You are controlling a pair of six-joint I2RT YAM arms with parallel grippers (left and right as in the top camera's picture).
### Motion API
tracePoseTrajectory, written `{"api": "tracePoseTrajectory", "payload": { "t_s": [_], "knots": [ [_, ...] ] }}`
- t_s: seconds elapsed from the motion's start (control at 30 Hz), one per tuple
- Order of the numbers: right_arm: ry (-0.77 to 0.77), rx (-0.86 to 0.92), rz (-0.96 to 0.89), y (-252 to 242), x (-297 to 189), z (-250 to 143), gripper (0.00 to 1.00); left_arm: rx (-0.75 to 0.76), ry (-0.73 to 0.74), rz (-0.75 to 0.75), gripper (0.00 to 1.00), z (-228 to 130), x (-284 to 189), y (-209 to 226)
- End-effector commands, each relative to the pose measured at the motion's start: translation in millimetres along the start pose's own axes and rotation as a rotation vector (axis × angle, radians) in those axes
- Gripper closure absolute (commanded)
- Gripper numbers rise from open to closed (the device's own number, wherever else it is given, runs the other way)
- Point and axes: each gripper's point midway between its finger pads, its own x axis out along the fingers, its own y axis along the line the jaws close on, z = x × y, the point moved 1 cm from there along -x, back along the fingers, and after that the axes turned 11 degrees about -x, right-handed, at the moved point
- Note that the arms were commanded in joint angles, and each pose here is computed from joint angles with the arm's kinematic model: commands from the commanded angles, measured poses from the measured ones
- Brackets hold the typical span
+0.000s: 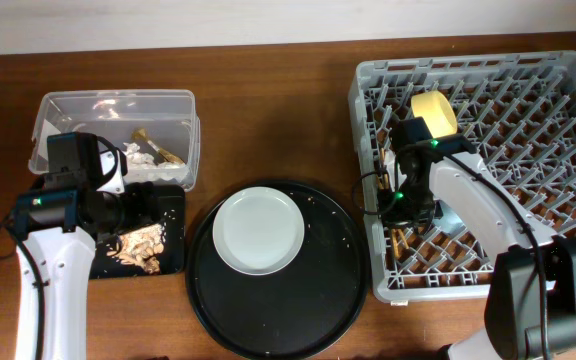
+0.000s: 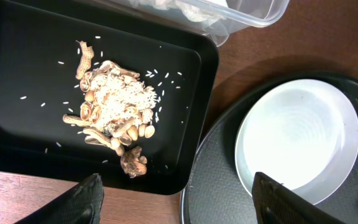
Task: Sort waste into correct bins and load items into the dishwasher rack
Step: 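Release the chopstick upright in the rack and open the right gripper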
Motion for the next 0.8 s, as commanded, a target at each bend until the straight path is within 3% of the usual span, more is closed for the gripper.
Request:
{"api": "tracePoseTrajectory", "payload": {
  "t_s": [0.0, 0.23, 0.37, 0.77],
  "knots": [
    [0.008, -0.002, -0.005, 0, 2, 0, 0.96, -0.004, -0.014, 0.000, 0.24, 1, -4, 1],
    [-0.035, -0.004, -0.014, 2, -38, 10, 0.96, -0.004, -0.015, 0.000, 0.24, 1, -4, 1],
    [-0.003, -0.001, -0.010, 3, -40, 2, 0.96, -0.004, -0.015, 0.000, 0.24, 1, -4, 1],
    [-0.130, 0.048, -0.058, -4, -71, 32, 0.93, -0.004, -0.014, 0.000, 0.24, 1, -4, 1]
  ]
}}
